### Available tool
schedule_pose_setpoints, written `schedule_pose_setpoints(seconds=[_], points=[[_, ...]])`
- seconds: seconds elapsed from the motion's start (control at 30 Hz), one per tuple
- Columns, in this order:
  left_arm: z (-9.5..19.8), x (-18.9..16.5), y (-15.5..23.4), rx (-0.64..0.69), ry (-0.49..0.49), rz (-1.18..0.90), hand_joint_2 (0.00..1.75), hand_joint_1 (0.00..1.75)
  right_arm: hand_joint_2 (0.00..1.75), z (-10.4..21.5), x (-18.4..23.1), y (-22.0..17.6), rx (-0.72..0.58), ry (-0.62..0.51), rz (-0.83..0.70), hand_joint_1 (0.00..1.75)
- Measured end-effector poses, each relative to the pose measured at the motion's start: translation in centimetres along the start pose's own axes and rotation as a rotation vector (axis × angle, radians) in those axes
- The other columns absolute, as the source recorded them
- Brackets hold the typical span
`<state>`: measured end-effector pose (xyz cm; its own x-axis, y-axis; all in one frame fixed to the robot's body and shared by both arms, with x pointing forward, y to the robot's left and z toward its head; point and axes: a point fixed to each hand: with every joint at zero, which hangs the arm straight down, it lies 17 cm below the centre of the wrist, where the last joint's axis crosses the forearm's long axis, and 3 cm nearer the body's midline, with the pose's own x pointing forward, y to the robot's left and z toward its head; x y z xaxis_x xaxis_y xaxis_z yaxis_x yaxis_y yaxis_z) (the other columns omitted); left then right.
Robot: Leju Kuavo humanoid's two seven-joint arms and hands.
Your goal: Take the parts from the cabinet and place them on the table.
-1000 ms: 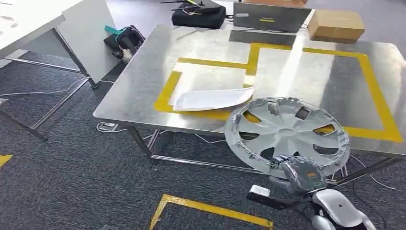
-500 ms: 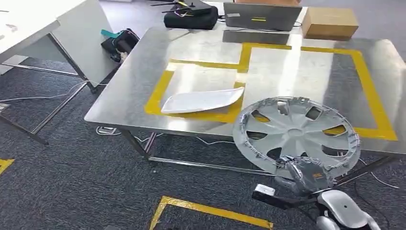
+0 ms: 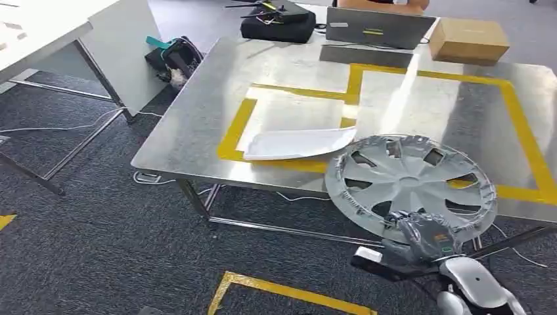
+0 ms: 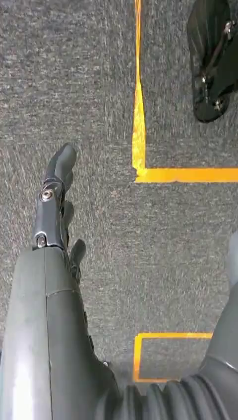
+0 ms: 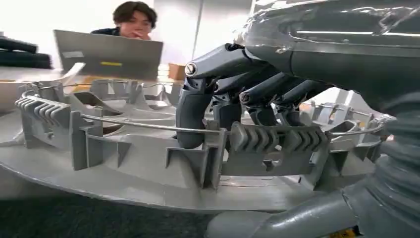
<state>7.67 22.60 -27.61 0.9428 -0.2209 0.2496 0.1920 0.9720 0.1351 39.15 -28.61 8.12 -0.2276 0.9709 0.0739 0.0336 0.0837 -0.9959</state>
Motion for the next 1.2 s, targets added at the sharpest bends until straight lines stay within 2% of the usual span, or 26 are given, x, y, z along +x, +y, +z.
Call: schedule_pose_setpoints(seconds=[0.1, 0.3, 0.87, 1.2], points=[[-0.1, 0.4, 0.2, 0.002, -0.008, 0.0, 1.75, 0.0, 1.75, -1.7, -0.8, -0.2, -0.003, 0.019, 0.006, 1.75], [-0.1, 0.6, 0.4, 0.004, -0.015, 0.0, 1.75, 0.0, 1.75, -3.0, -1.1, -0.4, -0.012, 0.032, 0.002, 1.75], [-0.2, 0.2, 0.9, 0.014, -0.008, 0.001, 1.75, 0.0, 1.75, -3.7, -1.0, 0.7, 0.009, 0.044, -0.016, 1.75], [-0.2, 0.3, 1.0, 0.018, -0.006, 0.002, 1.75, 0.0, 1.75, -5.4, -0.7, 1.1, 0.026, 0.046, -0.024, 1.75]])
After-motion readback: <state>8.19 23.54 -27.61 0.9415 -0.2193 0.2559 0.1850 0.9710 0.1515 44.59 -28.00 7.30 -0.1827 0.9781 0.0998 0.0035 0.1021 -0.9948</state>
